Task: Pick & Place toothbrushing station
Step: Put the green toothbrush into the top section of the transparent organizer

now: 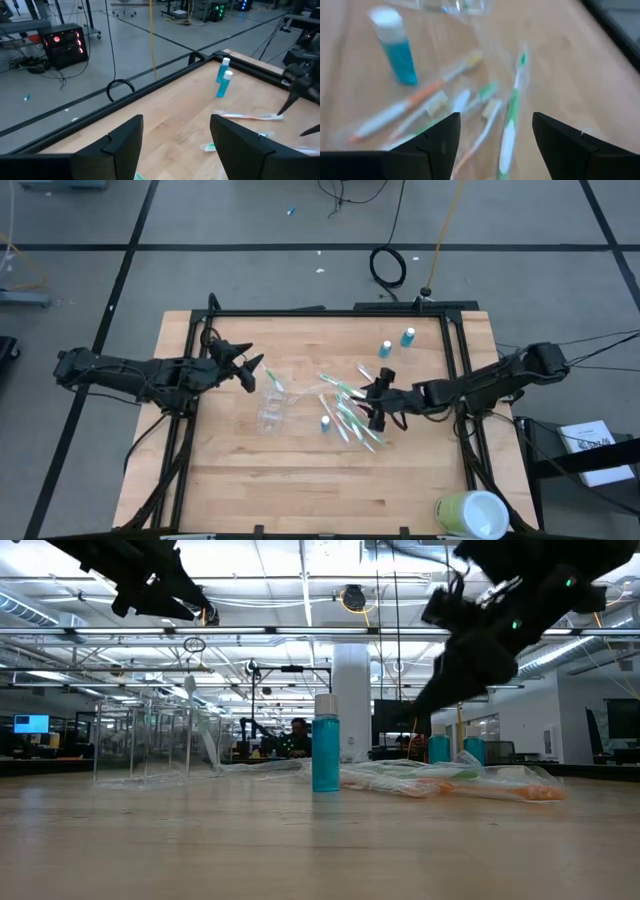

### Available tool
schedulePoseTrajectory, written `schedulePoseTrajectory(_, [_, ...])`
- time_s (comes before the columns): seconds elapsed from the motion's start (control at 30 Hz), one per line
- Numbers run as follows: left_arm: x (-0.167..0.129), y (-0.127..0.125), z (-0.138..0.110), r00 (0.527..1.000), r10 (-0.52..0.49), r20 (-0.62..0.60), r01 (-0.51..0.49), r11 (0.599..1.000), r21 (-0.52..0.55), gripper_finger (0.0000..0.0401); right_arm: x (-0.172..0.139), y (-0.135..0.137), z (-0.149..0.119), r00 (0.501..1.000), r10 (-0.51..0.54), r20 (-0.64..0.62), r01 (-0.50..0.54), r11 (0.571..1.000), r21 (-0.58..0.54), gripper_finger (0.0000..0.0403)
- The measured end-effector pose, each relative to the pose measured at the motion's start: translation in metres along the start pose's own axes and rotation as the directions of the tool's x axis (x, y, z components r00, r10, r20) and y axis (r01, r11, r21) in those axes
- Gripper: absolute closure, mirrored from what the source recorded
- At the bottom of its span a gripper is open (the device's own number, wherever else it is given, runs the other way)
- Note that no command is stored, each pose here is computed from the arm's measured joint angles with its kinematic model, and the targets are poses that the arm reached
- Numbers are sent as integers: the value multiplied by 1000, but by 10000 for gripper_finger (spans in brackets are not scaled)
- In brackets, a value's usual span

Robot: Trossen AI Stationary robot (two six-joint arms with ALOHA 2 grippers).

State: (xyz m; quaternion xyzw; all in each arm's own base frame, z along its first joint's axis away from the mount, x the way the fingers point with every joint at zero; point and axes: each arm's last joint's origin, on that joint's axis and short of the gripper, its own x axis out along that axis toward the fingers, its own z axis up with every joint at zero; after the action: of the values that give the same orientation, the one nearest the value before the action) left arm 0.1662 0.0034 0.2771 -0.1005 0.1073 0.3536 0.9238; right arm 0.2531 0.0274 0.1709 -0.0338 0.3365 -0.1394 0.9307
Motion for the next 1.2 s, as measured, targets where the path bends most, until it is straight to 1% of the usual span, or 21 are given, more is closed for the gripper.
schedulePoseTrajectory(0.1, [0,0,0,1000,0,0,0,1000,0,164,15,-5,-11,997,10,-78,-10,1000,-1,167])
schedulePoseTrajectory(0.2, [0,0,0,1000,0,0,0,1000,-1,164,29,-9,-17,993,25,-112,-25,1000,0,174])
schedulePoseTrajectory(0.33, [0,0,0,1000,0,0,0,1000,-2,164,43,-15,-22,991,0,-130,-1,1000,-4,186])
schedulePoseTrajectory(0.43, [0,0,0,1000,0,-1,0,1000,-2,164,50,-20,-25,989,3,-146,-1,1000,10,196])
schedulePoseTrajectory(0.7, [2,-1,-1,1000,1,-8,-1,1000,5,164,57,-27,-31,981,-20,-191,24,1000,20,216])
schedulePoseTrajectory(0.87, [5,-4,-4,1000,8,-23,-7,1000,21,164,57,-29,-33,978,22,-207,-15,999,33,235])
schedulePoseTrajectory(1.03, [7,-5,-6,999,12,-32,-11,999,31,164,57,-28,-33,976,45,-212,-37,998,44,262])
schedulePoseTrajectory(1.2, [7,-5,-6,1000,11,-29,-11,1000,24,164,57,-28,-33,975,47,-215,-39,998,44,299])
